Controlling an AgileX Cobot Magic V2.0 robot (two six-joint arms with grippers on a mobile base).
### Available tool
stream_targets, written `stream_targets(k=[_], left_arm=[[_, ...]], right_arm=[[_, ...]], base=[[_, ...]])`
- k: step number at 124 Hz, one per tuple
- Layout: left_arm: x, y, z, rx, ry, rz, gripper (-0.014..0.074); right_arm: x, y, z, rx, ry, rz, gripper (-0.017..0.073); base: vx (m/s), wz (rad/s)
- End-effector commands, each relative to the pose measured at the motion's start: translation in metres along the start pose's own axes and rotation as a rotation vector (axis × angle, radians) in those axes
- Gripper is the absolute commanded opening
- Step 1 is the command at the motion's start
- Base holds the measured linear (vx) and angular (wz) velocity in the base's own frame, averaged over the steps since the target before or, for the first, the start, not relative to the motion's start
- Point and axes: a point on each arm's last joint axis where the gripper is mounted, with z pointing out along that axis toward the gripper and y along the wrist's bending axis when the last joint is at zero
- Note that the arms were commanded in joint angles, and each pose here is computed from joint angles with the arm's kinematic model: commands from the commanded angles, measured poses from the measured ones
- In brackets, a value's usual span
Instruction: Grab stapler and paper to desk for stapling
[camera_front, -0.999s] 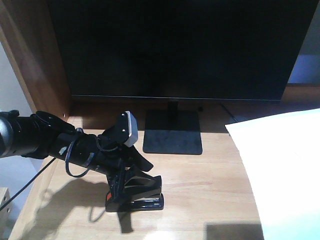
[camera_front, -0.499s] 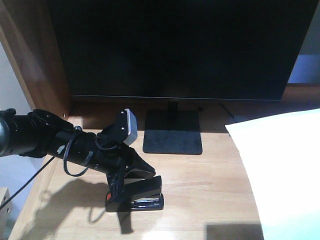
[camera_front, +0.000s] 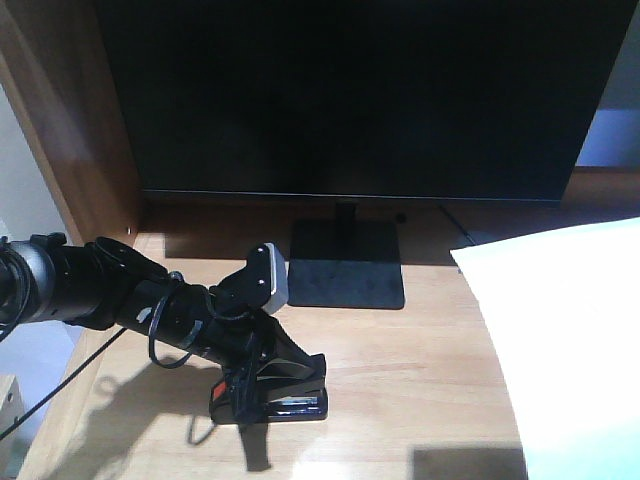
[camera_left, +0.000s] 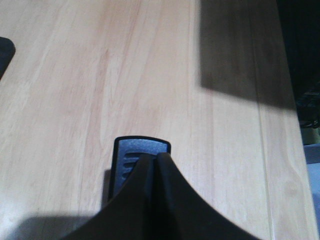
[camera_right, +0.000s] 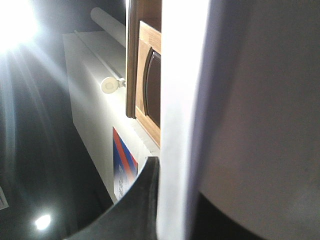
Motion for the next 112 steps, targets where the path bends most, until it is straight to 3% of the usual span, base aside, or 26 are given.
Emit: stream_targets(k=[1, 112], left_arm=[[-0.0197, -0.0010, -0.0095, -0.022, -0.073, 0.015, -0.0006], [-0.0257, -0.0020, -0.0158, -0.050, -0.080, 0.034, -0.0006]], right_arm=[[-0.0027, 0.0064, 0.0057, -0.043, -0.012, -0.004, -0.0006], [-0.0027, 0.0067, 0.0057, -0.045, -0.012, -0.004, -0.0006]], base=[[0.00, 0.00], [0.00, 0.00]])
